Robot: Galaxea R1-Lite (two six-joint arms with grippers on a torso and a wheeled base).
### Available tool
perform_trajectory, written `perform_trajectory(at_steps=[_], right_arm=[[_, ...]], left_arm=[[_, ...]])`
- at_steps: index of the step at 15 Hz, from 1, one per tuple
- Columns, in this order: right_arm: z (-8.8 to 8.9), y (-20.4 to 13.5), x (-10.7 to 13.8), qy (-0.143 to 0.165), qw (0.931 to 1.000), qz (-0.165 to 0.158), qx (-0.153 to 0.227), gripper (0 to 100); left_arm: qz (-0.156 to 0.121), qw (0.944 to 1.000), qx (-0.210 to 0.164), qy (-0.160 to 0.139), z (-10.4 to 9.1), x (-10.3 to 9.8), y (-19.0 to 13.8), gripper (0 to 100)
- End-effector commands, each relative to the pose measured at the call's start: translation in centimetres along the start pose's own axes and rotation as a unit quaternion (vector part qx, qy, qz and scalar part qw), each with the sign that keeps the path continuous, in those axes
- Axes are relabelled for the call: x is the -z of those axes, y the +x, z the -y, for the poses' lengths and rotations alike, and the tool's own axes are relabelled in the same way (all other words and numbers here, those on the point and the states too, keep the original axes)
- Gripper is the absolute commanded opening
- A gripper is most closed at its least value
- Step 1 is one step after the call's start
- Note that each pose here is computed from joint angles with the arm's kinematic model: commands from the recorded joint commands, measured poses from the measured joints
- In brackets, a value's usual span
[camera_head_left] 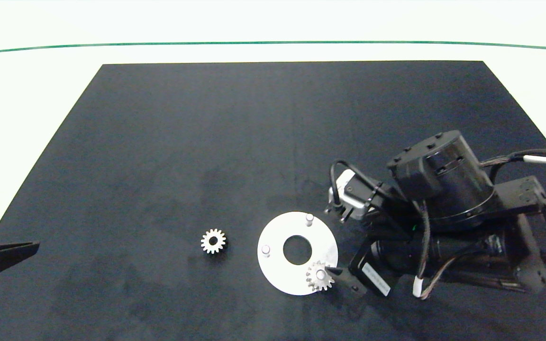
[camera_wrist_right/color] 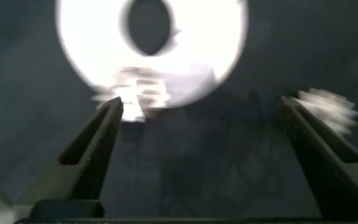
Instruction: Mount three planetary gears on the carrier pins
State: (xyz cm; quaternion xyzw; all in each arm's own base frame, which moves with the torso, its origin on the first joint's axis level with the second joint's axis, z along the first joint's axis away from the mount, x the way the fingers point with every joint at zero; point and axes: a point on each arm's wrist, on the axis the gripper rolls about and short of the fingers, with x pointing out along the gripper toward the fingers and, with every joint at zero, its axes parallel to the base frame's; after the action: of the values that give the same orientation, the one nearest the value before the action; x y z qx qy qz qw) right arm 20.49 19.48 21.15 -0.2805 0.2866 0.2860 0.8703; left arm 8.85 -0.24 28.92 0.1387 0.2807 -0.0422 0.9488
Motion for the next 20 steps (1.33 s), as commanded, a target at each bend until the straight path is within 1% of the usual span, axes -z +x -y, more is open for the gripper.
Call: perform_trajectory(at_steps=[1, 4, 6, 11, 13, 16, 18, 20], right_arm=[[3.8, -1.5, 0.5, 0.046, 0.9976, 0.008, 0.051, 100], [6.0, -1.9, 0.1, 0.066, 0.9952, -0.022, 0.069, 100], [6.6, -1.4, -0.3, 0.071, 0.9943, -0.033, 0.072, 100], [6.2, 1.5, -0.3, 0.064, 0.9937, -0.071, 0.058, 100], [6.2, 2.1, -0.6, 0.064, 0.9937, -0.073, 0.056, 100], [6.1, 3.6, -0.6, 0.076, 0.9923, -0.083, 0.051, 100], [6.0, 4.5, -0.4, 0.076, 0.9918, -0.09, 0.049, 100], [5.9, 4.7, -0.5, 0.075, 0.9922, -0.086, 0.05, 100]], left_arm=[[-0.001, 1.0, -0.002, 0.0, 0.0, 0.0, -0.1, 100], [-0.001, 1.0, -0.001, 0.0, 0.0, 0.0, -0.1, 100], [-0.001, 1.0, -0.002, 0.0, 0.0, 0.0, -0.1, 100], [0.0, 1.0, 0.001, 0.001, 0.0, 0.0, -0.1, 100], [-0.001, 1.0, 0.0, 0.002, 0.0, 0.0, 0.0, 100], [-0.002, 1.0, 0.002, 0.007, 0.1, 0.1, -0.1, 100], [0.0, 1.0, 0.001, 0.007, 0.1, 0.2, -0.2, 100], [0.001, 1.0, -0.001, 0.006, 0.0, 0.1, -0.3, 100]])
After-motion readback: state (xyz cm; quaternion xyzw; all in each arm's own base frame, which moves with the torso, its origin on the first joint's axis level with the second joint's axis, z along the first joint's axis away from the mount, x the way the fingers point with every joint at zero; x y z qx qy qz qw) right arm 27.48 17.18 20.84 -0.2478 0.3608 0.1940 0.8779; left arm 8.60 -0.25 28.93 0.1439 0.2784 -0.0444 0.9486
